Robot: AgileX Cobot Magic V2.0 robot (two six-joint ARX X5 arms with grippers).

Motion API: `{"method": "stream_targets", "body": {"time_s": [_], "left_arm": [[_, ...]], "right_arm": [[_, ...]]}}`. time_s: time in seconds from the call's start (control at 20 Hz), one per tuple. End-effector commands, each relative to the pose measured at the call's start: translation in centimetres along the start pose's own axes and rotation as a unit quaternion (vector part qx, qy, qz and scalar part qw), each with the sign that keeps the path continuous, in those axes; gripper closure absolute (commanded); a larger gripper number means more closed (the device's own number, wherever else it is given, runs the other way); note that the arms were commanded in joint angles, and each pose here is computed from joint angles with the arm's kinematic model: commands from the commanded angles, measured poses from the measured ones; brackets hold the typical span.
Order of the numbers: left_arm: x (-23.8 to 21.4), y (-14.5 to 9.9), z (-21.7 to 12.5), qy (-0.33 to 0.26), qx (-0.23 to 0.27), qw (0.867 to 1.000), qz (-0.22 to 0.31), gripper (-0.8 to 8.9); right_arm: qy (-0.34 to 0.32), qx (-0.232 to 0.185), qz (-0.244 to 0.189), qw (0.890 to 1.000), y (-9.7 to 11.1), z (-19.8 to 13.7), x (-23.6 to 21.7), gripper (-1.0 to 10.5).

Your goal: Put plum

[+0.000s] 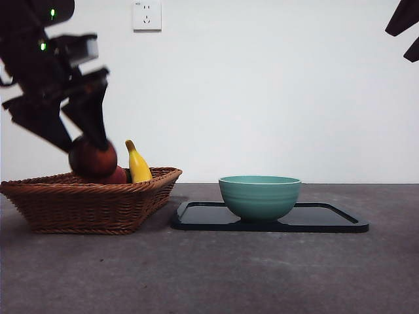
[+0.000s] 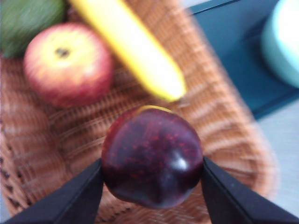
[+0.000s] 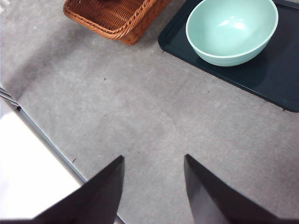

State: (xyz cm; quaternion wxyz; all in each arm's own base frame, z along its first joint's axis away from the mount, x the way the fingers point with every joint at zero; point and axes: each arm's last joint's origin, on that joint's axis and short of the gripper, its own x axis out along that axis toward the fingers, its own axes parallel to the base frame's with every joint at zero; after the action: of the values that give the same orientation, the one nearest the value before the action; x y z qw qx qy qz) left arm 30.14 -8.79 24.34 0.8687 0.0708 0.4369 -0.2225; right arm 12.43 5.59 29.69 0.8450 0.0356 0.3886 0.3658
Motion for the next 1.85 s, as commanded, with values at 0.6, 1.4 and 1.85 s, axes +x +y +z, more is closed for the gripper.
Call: {"method": "stream_targets", "body": {"time_s": [0.6,1.4,1.85], "left_arm": [[5.1,0.9,-1.1,0.045,0.009,0.999,0.001,5.45],[-1.1,-0.1,0.7,-0.038,0.002,0.999,0.011,4.04],[-9.7,-2.9,-0.9,-0.078,0.011,0.989,-0.122,4.09]], "right_arm": [[-0.012,-0.013,0.002,1.000,0.1,0.4,0.0,7.4],[-0.012,-0.011,0.002,1.000,0.1,0.4,0.0,7.4],[-0.022,-0.016,0.002,1.000,0.1,0.6,0.1,7.4]]}}
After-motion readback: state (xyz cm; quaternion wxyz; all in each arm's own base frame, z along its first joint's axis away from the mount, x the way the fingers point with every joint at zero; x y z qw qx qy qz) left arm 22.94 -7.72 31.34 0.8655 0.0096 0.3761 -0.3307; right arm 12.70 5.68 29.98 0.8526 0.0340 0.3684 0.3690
